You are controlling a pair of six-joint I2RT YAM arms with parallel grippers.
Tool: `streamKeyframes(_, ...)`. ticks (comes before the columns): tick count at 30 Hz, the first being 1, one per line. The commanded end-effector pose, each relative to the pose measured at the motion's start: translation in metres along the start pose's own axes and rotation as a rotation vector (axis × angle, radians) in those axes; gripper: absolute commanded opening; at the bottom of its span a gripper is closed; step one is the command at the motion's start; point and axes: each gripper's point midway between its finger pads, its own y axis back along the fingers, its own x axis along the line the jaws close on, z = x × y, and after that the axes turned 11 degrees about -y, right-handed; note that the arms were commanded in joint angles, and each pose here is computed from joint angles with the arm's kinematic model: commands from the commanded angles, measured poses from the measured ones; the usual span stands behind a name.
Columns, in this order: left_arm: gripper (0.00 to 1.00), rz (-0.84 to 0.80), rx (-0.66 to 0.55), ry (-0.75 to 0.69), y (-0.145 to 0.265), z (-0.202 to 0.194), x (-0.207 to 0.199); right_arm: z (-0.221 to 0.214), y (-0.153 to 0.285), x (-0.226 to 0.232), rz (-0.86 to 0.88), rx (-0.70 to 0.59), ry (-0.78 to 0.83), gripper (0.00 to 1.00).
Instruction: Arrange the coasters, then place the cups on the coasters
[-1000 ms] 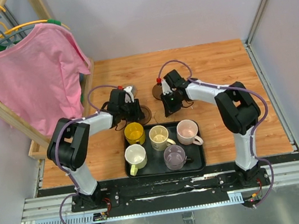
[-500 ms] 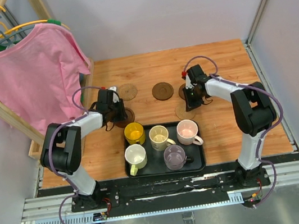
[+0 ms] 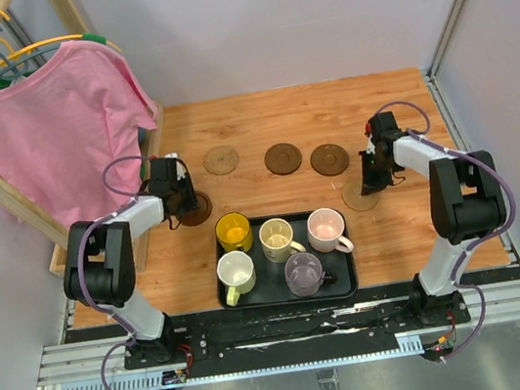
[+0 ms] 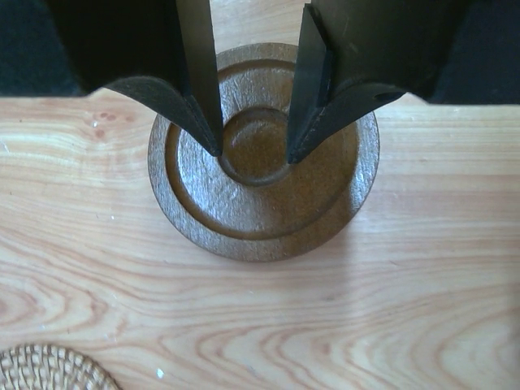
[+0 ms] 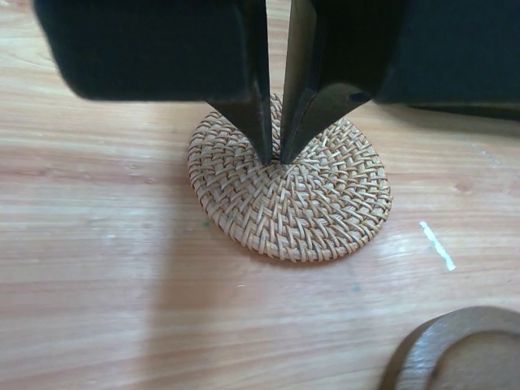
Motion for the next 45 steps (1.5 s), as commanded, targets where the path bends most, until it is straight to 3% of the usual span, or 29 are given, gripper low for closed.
streamKeyframes(1,0.43,0.029,-0.041,0.035,-0.007,0.022,0.011,-0.023,-0.011,-0.056,-0.203,0.094,-0.074,0.11)
streamKeyframes(9,0.45,0.010,-0.077,0.050,-0.037,0.067,0.011,0.042,-0.017,-0.061,-0.277,-0.004,-0.094,0.11)
streamKeyframes(17,0.47,0.034,-0.080,0.037,-0.066,0.097,0.019,0.098,-0.032,-0.052,-0.207,-0.054,-0.133,0.11)
streamKeyframes(23,0.47,0.013,-0.079,0.017,-0.084,0.106,0.017,0.116,-0.040,-0.041,-0.155,-0.067,-0.120,0.11)
streamKeyframes(30,0.47,-0.154,-0.092,-0.012,-0.089,0.110,-0.012,0.139,-0.029,-0.024,-0.067,-0.165,-0.061,0.14)
streamKeyframes(38,0.49,-0.283,-0.100,-0.099,-0.087,0.106,-0.058,0.161,0.017,0.019,0.142,-0.347,0.044,0.19)
streamKeyframes(45,0.49,-0.343,-0.066,-0.166,-0.087,0.090,-0.096,0.149,0.036,0.049,0.207,-0.373,0.138,0.21)
